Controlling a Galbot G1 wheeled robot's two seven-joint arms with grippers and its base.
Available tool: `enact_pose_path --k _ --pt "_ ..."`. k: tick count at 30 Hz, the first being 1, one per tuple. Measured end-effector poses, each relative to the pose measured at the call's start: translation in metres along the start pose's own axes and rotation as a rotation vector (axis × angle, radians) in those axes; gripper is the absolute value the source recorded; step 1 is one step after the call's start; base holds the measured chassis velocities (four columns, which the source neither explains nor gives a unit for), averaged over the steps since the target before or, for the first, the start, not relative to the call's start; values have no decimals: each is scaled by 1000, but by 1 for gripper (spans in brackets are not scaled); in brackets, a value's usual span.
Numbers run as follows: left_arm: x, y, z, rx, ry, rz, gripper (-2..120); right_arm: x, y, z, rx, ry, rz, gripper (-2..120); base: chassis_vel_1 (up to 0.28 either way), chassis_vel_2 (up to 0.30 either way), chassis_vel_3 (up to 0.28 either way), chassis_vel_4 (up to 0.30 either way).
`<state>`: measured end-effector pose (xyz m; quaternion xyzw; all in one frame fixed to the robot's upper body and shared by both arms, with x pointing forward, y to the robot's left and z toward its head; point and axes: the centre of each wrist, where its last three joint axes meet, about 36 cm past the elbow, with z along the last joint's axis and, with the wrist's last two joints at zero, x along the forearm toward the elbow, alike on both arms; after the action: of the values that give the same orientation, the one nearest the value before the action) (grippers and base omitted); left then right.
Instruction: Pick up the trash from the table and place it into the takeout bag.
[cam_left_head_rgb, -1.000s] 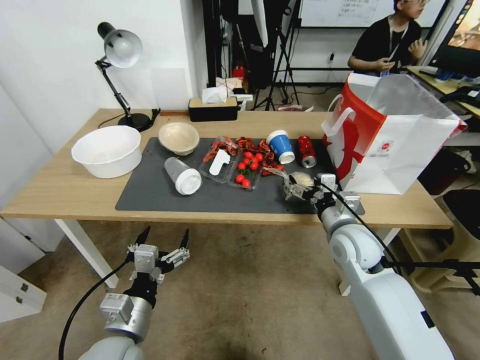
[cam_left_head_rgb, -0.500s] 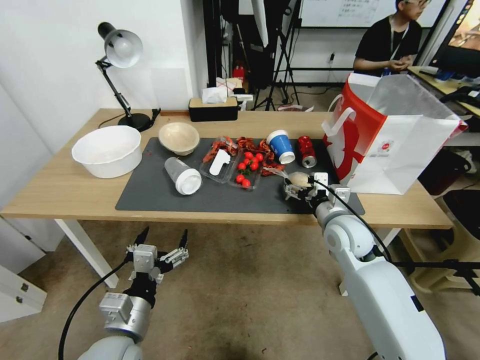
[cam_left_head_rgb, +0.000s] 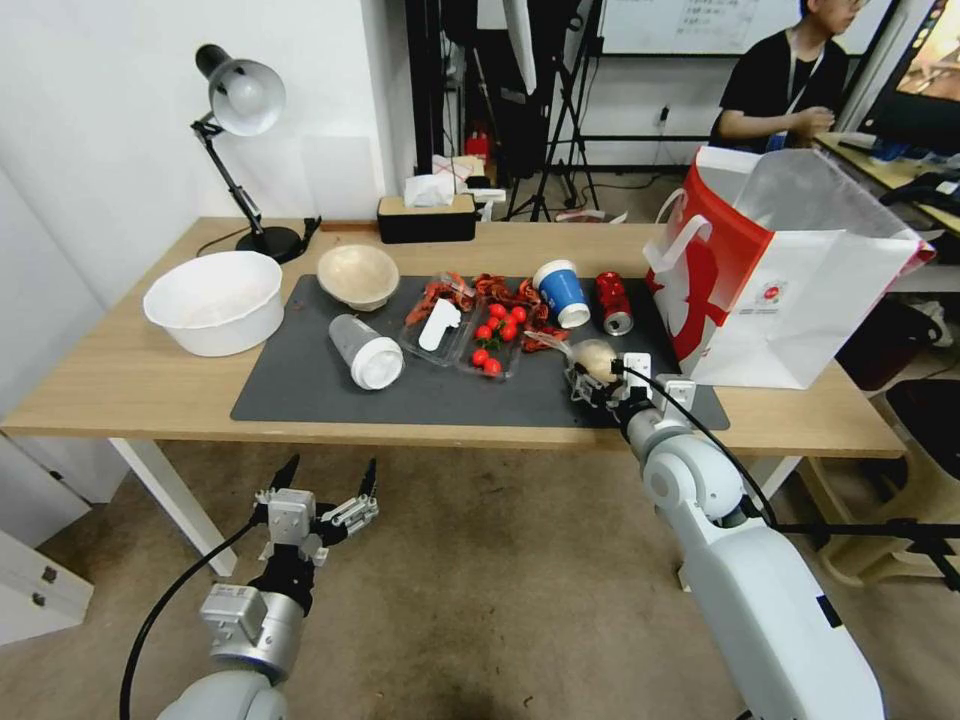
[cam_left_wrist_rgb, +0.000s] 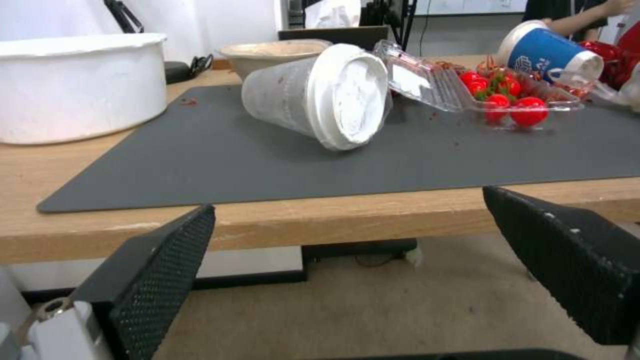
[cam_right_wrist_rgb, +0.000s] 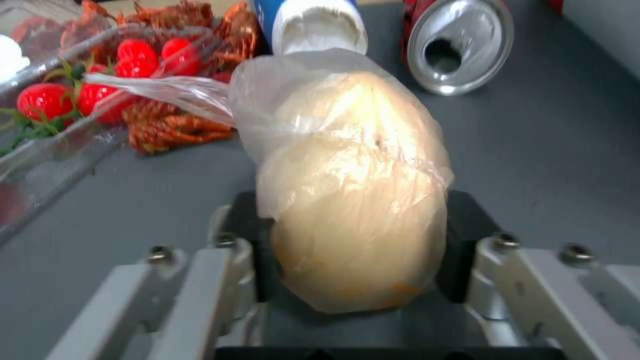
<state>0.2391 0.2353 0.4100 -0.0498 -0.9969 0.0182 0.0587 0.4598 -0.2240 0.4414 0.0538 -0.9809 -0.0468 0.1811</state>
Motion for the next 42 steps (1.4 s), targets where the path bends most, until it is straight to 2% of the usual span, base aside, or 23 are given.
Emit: enact_pose_path --k 8,10,12,13,16,17,19,21,22,25,33,42 --pt "1 -1 0 1 1 -4 100 7 -2 -1 44 -72 6 13 0 0 0 0" --pt "1 -1 0 1 1 -5 100 7 -2 -1 48 -79 6 12 0 0 0 0" --pt "2 -1 -1 0 -1 -6 100 17 -4 -10 77 -149 -9 10 0 0 0 0" --pt "2 -1 -1 0 -1 -6 100 17 -4 -10 77 -149 -9 10 0 0 0 0" --pt "3 -2 -2 0 -2 -5 100 43 -11 -49 136 -298 -66 10 0 0 0 0" --pt "3 -2 -2 0 -2 -5 100 43 -11 -49 136 -298 -66 10 0 0 0 0" --pt "3 0 -4 12 -11 -11 100 60 -19 -90 157 -402 -107 9 0 0 0 0" --pt "3 3 -5 14 -18 -19 100 65 -25 -112 160 -444 -107 9 0 0 0 0" --pt "3 3 -5 14 -18 -19 100 65 -25 -112 160 -444 -107 9 0 0 0 0" --pt "5 5 -9 14 -24 -23 100 70 -36 -153 141 -512 -72 9 0 0 0 0" --pt "7 9 -9 15 -24 -30 100 57 -69 -192 114 -540 56 9 0 0 0 0" --pt "8 13 -10 13 -27 -34 100 54 -86 -217 87 -447 218 9 0 0 0 0"
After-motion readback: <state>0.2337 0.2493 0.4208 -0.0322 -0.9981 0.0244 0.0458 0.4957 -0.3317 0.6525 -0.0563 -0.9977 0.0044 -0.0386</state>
